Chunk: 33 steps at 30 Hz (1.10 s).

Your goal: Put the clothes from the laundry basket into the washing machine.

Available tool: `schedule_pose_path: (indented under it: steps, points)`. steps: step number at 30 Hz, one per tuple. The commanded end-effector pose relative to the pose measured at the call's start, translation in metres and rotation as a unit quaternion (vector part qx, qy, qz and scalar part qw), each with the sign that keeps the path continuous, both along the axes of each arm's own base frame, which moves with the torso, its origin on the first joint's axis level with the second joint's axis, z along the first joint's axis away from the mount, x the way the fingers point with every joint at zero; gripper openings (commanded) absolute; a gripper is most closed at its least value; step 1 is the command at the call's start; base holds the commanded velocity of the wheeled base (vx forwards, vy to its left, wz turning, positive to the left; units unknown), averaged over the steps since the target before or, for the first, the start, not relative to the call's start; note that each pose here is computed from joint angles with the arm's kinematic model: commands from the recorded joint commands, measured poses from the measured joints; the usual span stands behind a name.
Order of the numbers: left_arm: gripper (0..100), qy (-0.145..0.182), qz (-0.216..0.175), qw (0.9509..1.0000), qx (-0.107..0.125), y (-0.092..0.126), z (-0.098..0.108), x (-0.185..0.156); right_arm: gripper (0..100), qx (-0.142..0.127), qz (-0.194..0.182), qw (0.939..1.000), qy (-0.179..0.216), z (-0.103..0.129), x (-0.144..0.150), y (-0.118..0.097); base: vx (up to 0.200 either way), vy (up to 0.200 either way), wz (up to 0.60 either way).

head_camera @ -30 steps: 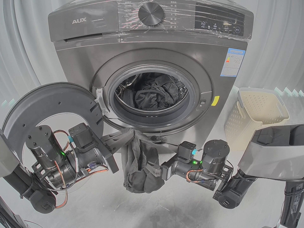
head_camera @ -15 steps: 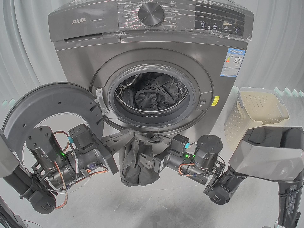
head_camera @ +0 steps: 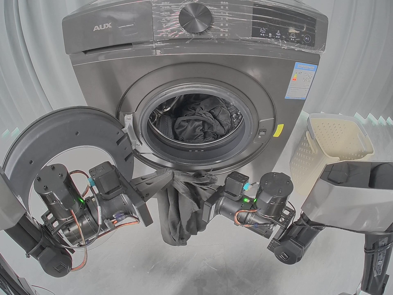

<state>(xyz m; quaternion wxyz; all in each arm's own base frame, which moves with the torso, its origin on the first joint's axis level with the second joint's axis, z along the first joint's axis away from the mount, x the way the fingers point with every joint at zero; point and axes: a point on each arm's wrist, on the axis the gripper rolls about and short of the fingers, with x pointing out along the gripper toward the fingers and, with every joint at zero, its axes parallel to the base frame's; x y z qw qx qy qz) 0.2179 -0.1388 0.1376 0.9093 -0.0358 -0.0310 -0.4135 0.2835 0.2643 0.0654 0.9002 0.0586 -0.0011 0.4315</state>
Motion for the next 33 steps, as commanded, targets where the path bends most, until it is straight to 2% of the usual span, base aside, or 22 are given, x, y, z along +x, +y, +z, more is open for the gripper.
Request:
schedule_pose_path:
  steps: [1, 5, 11, 17, 18, 23, 26, 33]
  points:
    - [0, 0.003, 0.001, 1.0000, 0.001, 0.000, -0.002, 0.001, 0, 0.002, -0.005, 1.0000, -0.001, 0.016, -0.012, -0.013, 0.000, 0.000, 0.00]
    - [0, 0.005, 0.003, 1.0000, 0.003, 0.001, -0.003, 0.001, 0, 0.005, -0.043, 0.9991, -0.003, 0.030, -0.019, -0.028, 0.000, 0.000, 0.00]
    - [0, 0.013, -0.002, 0.9999, 0.006, 0.000, -0.006, -0.002, 0, 0.001, -0.043, 0.9991, 0.003, 0.039, -0.036, -0.039, 0.000, 0.000, 0.00]
    - [0, 0.012, -0.019, 0.9997, 0.007, -0.003, -0.006, -0.001, 0, 0.004, -0.045, 0.9990, -0.001, 0.041, -0.037, -0.040, 0.000, 0.000, 0.00]
    - [100, 0.014, -0.024, 0.9996, 0.008, -0.003, -0.007, 0.000, 0, 0.005, -0.045, 0.9990, -0.002, 0.042, -0.038, -0.040, 0.000, 0.000, 0.00]
    - [100, 0.036, -0.025, 0.9990, 0.003, -0.006, -0.015, 0.008, 0, 0.002, -0.043, 0.9991, -0.001, 0.043, -0.044, -0.044, 0.000, 0.000, 0.00]
    - [100, 0.057, -0.023, 0.9980, 0.011, -0.010, -0.027, 0.015, 0, 0.006, -0.042, 0.9991, -0.006, 0.047, -0.045, -0.044, 0.000, 0.000, 0.00]
    - [100, 0.086, -0.023, 0.9956, 0.030, -0.016, -0.050, 0.026, 0, 0.040, -0.067, 0.9962, -0.037, 0.070, -0.037, -0.038, 0.000, 0.000, 0.00]
